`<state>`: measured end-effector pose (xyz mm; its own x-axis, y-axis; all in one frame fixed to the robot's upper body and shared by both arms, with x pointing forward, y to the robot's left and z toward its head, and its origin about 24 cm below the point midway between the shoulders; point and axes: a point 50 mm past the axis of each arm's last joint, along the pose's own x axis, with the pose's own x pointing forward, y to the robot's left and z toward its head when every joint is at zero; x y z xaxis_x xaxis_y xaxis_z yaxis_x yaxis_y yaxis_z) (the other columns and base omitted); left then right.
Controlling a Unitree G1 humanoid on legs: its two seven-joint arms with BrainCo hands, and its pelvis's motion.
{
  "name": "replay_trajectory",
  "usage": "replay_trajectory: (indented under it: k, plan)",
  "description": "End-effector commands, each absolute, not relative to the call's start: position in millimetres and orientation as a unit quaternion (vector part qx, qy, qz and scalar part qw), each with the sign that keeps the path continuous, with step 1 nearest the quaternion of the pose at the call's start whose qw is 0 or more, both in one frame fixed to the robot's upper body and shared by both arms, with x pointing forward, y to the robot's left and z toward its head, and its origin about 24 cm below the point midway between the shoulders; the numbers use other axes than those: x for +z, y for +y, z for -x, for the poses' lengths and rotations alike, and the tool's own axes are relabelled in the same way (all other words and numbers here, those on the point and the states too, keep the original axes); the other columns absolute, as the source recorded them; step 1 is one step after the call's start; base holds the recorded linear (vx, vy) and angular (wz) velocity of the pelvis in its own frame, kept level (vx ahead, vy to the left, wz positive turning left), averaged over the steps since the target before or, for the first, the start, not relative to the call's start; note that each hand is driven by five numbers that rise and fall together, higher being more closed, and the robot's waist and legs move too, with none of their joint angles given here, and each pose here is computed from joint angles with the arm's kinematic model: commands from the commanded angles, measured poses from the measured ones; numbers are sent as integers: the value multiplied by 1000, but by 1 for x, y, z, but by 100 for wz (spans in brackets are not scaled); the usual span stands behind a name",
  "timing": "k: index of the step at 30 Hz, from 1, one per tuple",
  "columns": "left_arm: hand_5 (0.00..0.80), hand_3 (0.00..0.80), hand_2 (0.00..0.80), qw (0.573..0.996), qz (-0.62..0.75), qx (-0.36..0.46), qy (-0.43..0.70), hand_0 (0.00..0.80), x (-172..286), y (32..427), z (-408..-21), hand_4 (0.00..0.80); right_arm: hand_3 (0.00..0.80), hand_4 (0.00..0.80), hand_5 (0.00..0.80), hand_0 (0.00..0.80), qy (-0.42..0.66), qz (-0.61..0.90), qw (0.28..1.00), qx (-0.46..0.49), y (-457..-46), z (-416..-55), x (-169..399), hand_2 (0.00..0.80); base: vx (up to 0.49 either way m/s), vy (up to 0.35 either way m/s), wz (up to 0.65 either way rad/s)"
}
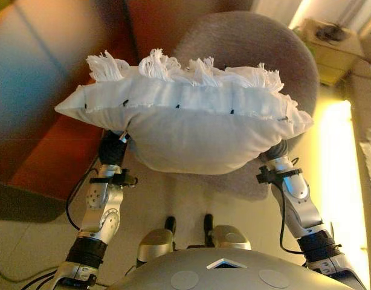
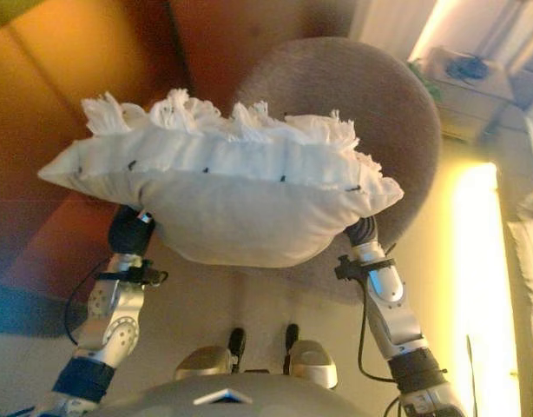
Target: Pick up the cushion and take it to the sofa
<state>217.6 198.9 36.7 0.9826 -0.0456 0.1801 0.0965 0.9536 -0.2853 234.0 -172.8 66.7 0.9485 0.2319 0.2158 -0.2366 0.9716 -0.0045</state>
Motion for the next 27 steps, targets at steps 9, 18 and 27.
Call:
replay_trajectory:
  k: [9, 18, 27]
  plan:
    - [800, 800, 800, 958, 111, -218, -153, 800, 62, 136, -244, 800, 800, 800, 800, 800, -140, -26, 981, 131, -148, -240, 74, 800, 145, 33, 4]
    - [800, 800, 800, 954, 73, -242, -161, 800, 69, 111, -264, 800, 800, 800, 800, 800, -129, -26, 989, 64, -143, -249, 66, 800, 116, 8, -15]
    - [800, 800, 800, 959, 81, -228, -150, 800, 63, 113, -266, 800, 800, 800, 800, 800, -97, -15, 994, 43, -149, -244, 56, 800, 62, 26, -40]
